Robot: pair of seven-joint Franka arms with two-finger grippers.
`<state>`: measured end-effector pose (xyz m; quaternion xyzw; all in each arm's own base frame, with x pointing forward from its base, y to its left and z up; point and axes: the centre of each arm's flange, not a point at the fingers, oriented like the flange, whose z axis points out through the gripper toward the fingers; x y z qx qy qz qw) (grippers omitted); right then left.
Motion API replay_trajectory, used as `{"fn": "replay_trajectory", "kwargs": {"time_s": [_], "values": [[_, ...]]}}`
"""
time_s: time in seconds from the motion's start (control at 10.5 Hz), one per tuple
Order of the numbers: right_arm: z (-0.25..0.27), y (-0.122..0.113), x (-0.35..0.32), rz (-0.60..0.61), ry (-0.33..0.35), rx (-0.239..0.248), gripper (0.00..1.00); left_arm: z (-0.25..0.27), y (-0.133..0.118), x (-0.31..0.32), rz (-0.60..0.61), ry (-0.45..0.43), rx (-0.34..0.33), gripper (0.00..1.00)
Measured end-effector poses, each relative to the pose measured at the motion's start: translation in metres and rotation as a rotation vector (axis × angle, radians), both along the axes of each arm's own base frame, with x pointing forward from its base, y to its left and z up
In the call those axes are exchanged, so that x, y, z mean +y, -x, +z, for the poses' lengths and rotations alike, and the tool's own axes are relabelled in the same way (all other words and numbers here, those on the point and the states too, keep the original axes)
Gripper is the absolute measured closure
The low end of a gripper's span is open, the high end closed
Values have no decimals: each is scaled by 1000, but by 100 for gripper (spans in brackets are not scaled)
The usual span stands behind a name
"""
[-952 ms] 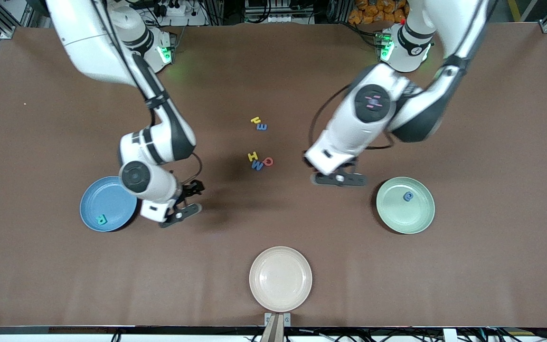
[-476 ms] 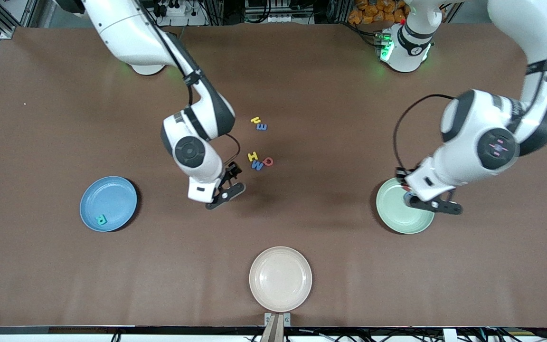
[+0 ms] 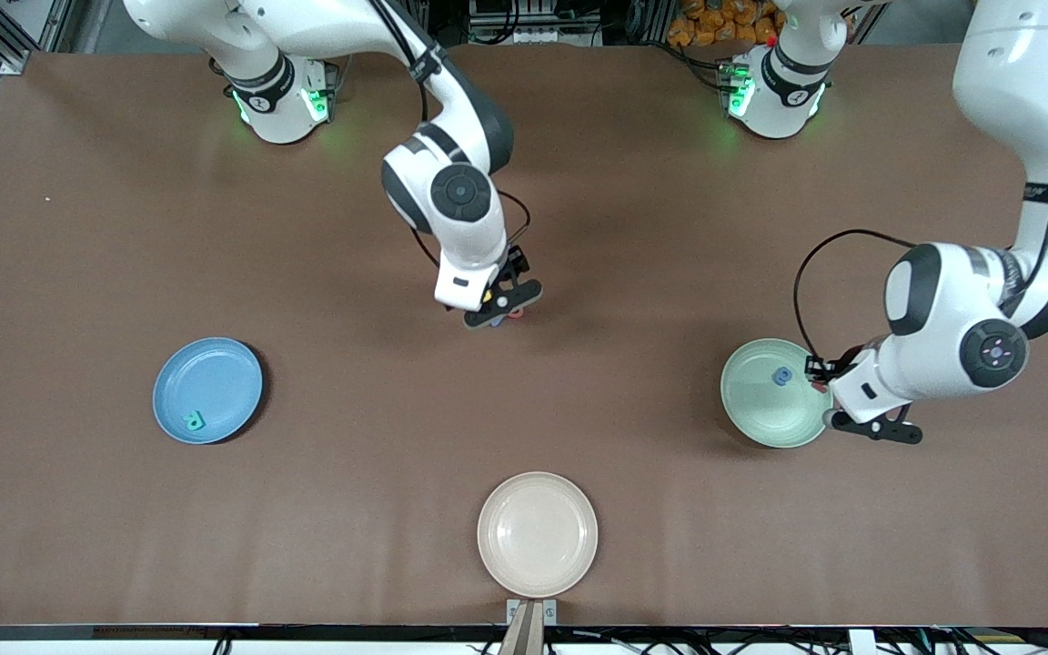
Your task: Sort uppercase to blue plate, lowercase to green plate
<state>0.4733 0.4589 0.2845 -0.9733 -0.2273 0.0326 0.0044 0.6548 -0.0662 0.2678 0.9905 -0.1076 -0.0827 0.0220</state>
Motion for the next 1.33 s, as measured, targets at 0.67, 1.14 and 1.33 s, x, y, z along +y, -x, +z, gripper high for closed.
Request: {"fn": "replay_trajectory", "kwargs": {"time_s": [0.67, 1.14, 1.33], "values": [[-68, 45, 0, 58, -23, -42, 0, 15, -5, -52, 10, -21, -54, 2], [-95, 41, -11, 72, -23, -60, 0, 90, 6, -67, -10, -46, -55, 0], [-97, 30, -21, 73, -25, -66, 0, 96, 7, -72, -17, -47, -54, 0]]}}
